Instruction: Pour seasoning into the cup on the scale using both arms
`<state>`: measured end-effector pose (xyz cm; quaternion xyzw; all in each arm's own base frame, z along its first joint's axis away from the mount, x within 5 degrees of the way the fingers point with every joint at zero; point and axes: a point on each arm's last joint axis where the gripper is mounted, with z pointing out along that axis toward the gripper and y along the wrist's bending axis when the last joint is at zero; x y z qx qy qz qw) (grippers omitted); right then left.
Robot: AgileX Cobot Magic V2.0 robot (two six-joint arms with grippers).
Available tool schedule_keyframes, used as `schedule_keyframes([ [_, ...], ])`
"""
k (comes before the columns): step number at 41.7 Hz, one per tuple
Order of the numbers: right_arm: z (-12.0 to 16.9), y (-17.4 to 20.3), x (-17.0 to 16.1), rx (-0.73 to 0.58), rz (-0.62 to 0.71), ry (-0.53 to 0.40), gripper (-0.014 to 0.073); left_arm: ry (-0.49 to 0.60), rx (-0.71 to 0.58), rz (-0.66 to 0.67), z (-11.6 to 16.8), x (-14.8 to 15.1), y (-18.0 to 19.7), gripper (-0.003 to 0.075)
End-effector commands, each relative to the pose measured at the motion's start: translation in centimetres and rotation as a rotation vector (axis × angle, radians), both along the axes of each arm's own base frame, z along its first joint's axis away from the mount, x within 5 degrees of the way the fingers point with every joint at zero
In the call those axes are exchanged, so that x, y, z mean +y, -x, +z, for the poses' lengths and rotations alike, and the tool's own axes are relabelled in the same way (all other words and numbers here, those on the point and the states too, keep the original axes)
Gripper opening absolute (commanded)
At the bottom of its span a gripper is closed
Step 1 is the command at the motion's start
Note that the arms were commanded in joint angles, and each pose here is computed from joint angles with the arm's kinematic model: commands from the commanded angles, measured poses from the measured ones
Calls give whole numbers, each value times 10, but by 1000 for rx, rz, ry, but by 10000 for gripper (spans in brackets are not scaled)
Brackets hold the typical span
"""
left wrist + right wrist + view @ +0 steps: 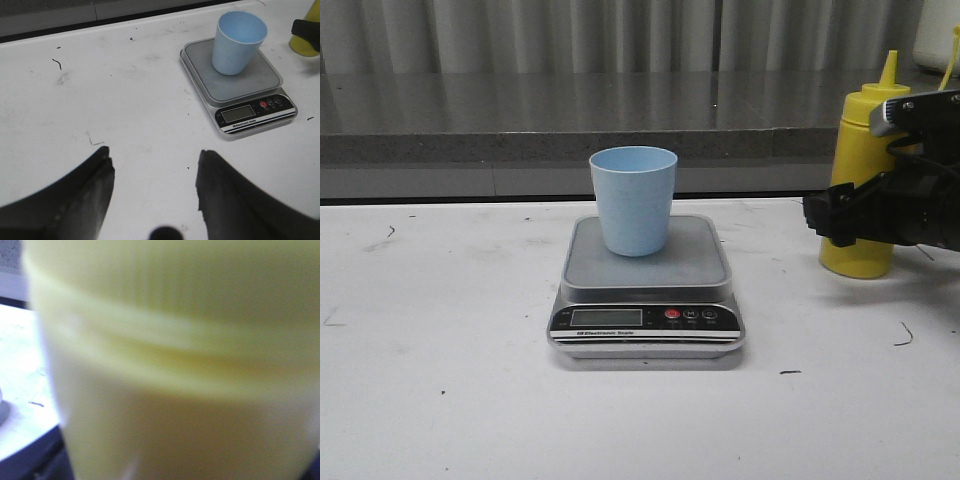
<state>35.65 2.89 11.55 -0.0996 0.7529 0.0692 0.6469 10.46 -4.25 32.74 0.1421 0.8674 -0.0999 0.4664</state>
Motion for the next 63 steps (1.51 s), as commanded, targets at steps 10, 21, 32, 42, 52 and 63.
schedule_keyframes([
  [10, 27, 7, -2, -154, -9, -23, 653, 38, -87, 0, 13, -1, -3, 365],
  [21, 37, 48, -5, -151, -40, -44, 652, 38, -88, 0, 13, -1, -3, 365],
  [32, 57, 77, -12, 214, -121, -69, 652, 41, -94, -1, 14, -1, -3, 365],
  [42, 105, 104, -9, 501, -187, 19, 652, 41, -95, -1, 14, -1, -3, 365],
  [52, 154, 142, 3, 712, -226, 148, 652, 41, -95, -1, 14, -1, -3, 365],
  [63, 205, 196, 13, 651, -1, 91, 652, 41, -95, -1, 14, -1, -3, 365],
])
